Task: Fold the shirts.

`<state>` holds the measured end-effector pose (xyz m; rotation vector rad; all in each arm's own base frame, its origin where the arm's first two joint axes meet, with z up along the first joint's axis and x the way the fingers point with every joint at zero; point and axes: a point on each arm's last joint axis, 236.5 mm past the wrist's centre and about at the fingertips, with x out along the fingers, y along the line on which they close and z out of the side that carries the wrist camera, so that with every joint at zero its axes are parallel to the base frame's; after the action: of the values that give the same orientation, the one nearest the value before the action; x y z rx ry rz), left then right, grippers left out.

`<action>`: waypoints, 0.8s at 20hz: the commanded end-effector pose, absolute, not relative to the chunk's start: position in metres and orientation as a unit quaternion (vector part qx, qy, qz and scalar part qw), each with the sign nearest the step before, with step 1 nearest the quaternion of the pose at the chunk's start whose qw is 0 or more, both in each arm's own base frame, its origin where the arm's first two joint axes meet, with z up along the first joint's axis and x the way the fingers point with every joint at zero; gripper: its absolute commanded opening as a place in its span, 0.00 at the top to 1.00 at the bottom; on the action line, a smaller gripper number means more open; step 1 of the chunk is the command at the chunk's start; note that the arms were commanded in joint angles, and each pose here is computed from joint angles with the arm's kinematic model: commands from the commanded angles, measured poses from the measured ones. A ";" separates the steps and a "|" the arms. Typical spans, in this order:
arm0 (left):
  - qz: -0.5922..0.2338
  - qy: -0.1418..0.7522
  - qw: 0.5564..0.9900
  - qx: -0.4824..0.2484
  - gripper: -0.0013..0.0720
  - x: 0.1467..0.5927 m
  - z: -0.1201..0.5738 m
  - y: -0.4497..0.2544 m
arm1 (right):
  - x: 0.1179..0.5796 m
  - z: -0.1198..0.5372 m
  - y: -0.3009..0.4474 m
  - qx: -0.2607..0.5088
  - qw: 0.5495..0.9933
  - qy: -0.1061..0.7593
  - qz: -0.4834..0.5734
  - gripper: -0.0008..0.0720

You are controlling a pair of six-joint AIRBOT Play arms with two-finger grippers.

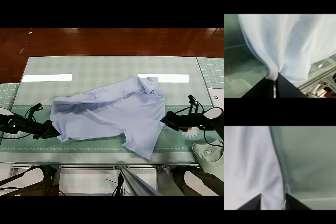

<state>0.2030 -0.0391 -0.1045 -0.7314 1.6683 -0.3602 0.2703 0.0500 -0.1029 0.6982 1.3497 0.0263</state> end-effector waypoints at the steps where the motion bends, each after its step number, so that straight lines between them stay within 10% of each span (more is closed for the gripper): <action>1: -0.172 0.701 0.610 -0.328 0.95 0.213 -0.098 -0.045 | 0.287 -0.118 0.067 0.318 0.738 0.595 0.000 0.79; 2: -0.175 0.688 0.620 -0.334 0.95 0.223 -0.092 -0.047 | 0.291 -0.113 0.071 0.320 0.740 0.592 0.006 0.95; 6: -0.189 0.573 0.742 -0.293 0.95 0.299 -0.005 -0.027 | 0.335 -0.007 0.073 0.245 0.819 0.508 0.106 0.95; 10: -0.243 0.276 0.898 -0.241 0.95 0.363 0.233 -0.039 | 0.366 0.243 0.061 0.175 0.949 0.221 0.142 0.95; 16: -0.188 -0.092 0.977 -0.048 0.95 0.237 0.515 -0.074 | 0.256 0.520 0.054 0.109 0.981 -0.091 0.136 0.95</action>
<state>0.3189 -0.0482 0.3928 -0.2333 0.1681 -0.4325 0.3256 0.0569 0.4104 0.2757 0.0793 0.2928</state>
